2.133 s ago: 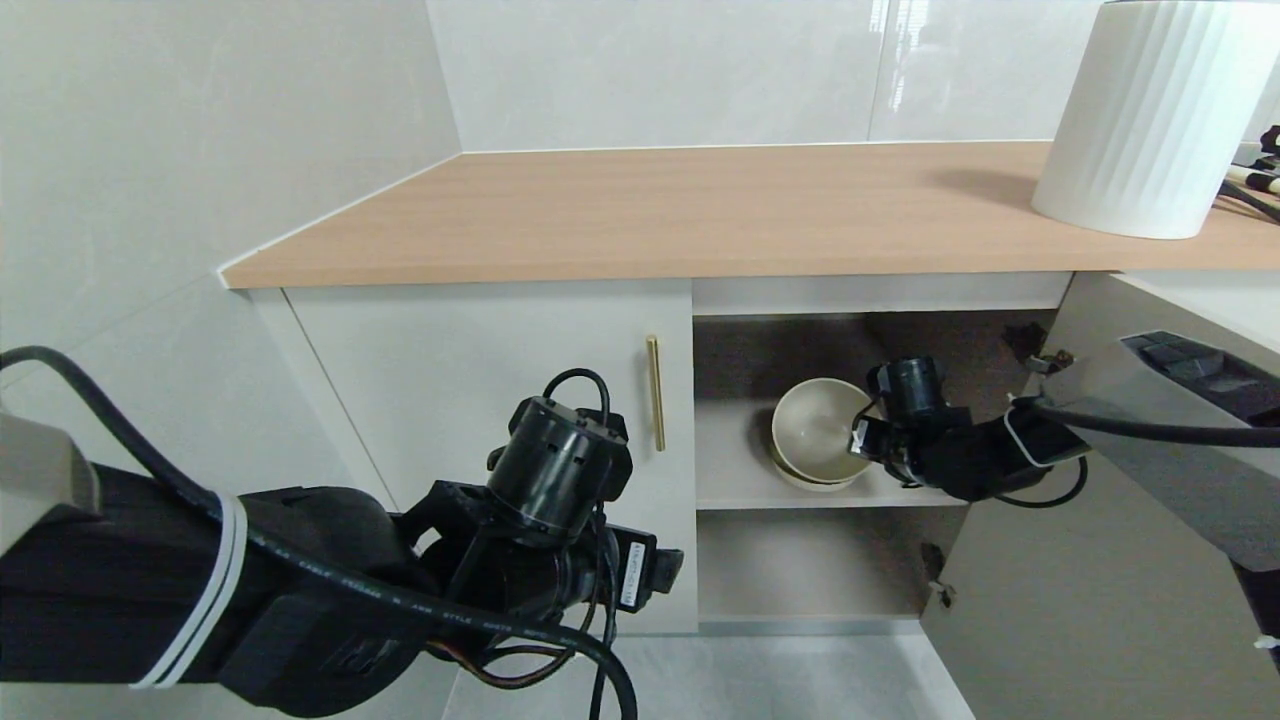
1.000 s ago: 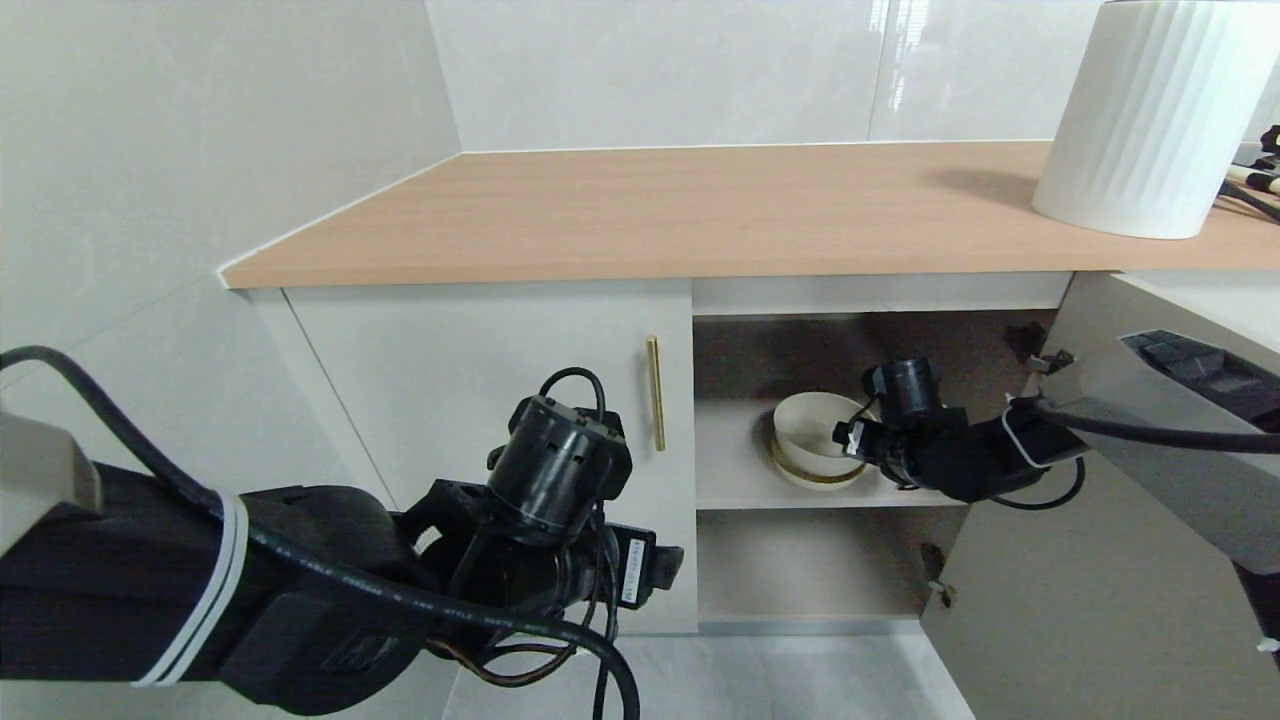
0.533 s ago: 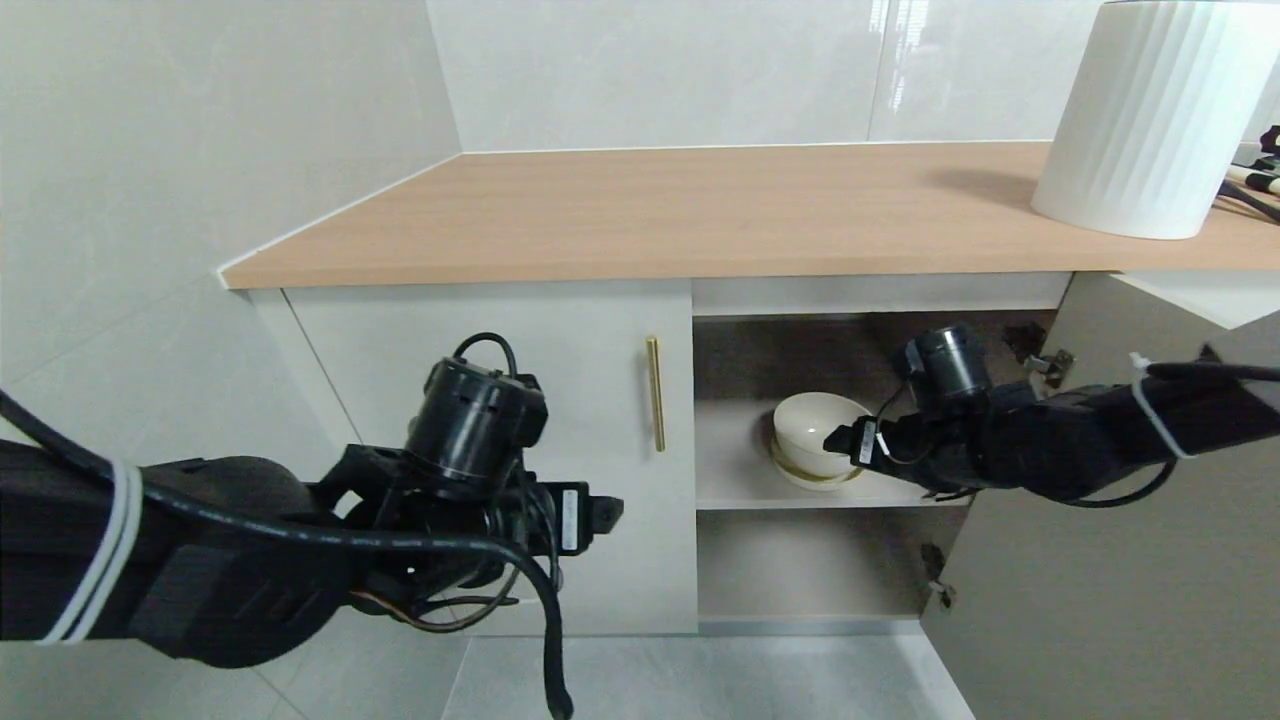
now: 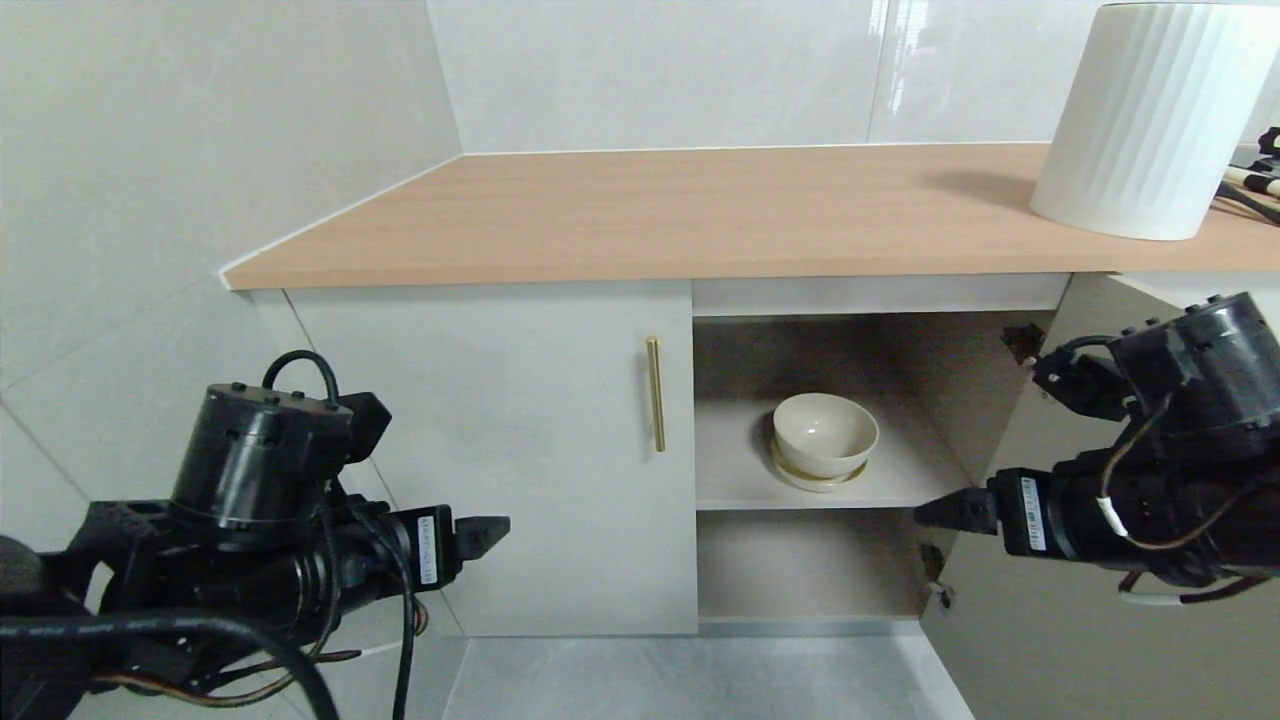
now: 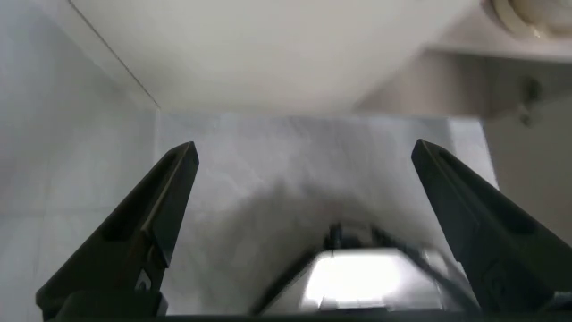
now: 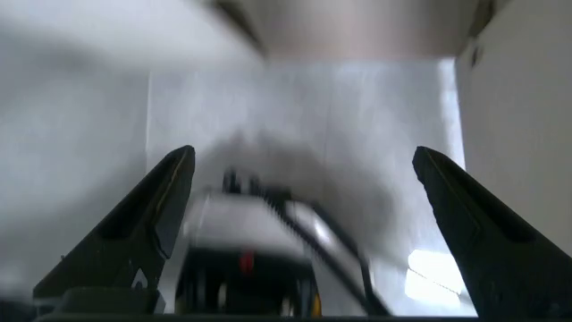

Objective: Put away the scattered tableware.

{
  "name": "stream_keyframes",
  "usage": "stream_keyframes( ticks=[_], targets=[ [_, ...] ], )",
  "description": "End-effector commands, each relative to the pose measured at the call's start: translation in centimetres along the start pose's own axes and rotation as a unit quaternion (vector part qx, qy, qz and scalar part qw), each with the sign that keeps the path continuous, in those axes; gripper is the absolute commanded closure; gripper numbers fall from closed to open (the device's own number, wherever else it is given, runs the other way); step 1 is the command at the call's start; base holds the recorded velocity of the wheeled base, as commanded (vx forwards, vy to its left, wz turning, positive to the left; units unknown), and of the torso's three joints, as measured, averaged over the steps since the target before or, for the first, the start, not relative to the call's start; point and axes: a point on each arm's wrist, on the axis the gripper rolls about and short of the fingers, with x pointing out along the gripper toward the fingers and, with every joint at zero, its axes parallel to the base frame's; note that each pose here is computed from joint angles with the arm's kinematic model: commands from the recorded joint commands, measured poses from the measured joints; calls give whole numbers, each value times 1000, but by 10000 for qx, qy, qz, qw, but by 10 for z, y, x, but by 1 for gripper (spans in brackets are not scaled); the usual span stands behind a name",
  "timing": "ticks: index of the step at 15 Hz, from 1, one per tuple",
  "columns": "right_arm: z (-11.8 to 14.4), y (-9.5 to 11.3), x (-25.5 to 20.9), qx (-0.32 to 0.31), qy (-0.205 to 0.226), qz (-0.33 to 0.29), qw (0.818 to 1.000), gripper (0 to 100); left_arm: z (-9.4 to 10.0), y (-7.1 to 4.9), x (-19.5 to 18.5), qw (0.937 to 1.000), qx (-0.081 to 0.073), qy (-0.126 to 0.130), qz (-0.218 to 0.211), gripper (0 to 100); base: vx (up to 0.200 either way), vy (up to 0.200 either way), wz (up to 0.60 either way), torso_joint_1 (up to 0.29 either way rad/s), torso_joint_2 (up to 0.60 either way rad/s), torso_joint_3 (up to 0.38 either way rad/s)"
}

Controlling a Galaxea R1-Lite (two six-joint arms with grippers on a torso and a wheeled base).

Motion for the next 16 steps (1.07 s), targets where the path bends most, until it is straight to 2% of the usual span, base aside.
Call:
stream_keyframes(
  ticks=[1,4,6,9,16],
  targets=[
    [-5,0,-26,-55,-267,226,9994,0,-4,9,-12,9999,-83,-71,-63,0,0,0,0,0,0,0],
    [-7,1,-22,-176,-168,192,9995,0,3,4,-9,9999,-18,-127,-108,0,0,0,0,0,0,0],
    [-6,1,-22,-171,-176,173,9995,0,2,2,-8,9998,20,-104,-137,0,-200,0,0,5,2,2],
    [-9,0,-16,-178,-88,94,9998,0,-4,-12,-12,9990,215,-68,-388,0,-200,0,0,4,1,4],
    [-11,0,-10,-190,19,34,9998,0,-4,-12,-14,9989,213,-78,-406,0,-200,0,0,1,4,-1]
  ],
)
